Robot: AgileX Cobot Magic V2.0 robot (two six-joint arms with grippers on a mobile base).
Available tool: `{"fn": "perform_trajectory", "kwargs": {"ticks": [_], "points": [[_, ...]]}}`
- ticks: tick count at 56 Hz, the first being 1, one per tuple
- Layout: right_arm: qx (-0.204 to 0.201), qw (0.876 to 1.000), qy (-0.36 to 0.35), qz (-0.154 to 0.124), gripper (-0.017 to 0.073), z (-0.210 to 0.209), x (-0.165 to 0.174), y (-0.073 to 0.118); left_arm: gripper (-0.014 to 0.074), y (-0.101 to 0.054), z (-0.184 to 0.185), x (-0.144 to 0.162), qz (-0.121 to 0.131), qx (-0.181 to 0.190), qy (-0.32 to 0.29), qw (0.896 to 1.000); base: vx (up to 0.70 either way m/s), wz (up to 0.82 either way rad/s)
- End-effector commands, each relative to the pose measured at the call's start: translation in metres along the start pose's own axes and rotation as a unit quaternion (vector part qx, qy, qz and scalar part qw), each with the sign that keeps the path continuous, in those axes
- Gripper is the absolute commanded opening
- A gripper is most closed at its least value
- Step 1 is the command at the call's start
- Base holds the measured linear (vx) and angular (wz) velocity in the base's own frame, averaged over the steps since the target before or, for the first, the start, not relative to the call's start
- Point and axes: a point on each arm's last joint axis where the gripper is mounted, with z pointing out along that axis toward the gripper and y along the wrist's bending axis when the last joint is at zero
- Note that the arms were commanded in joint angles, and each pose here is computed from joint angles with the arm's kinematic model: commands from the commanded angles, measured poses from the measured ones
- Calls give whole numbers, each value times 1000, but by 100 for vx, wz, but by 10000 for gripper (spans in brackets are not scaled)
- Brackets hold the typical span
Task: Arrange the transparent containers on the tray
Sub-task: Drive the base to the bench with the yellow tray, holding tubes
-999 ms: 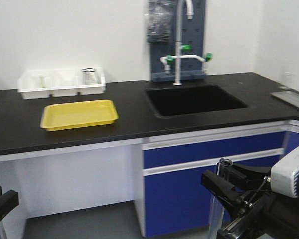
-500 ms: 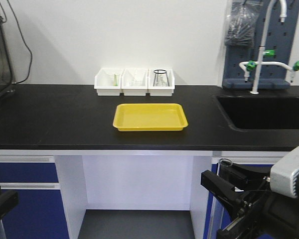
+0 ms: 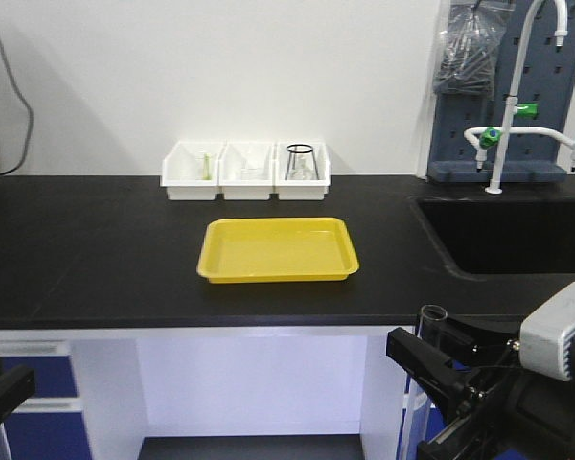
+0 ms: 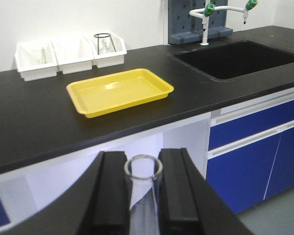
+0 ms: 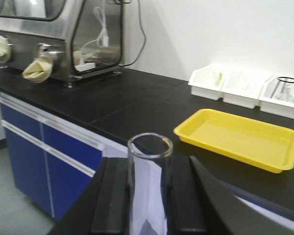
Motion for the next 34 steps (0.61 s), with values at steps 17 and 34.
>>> {"fn": "perform_trajectory", "kwargs": {"ticks": [17, 34], "points": [[-15, 999, -49, -1, -11, -3, -19, 3, -3, -3, -3, -17, -7, 13, -56, 998, 35, -26], [-15, 999, -49, -1, -11, -3, -19, 3, -3, -3, -3, -17, -7, 12, -56, 998, 37, -9]]}}
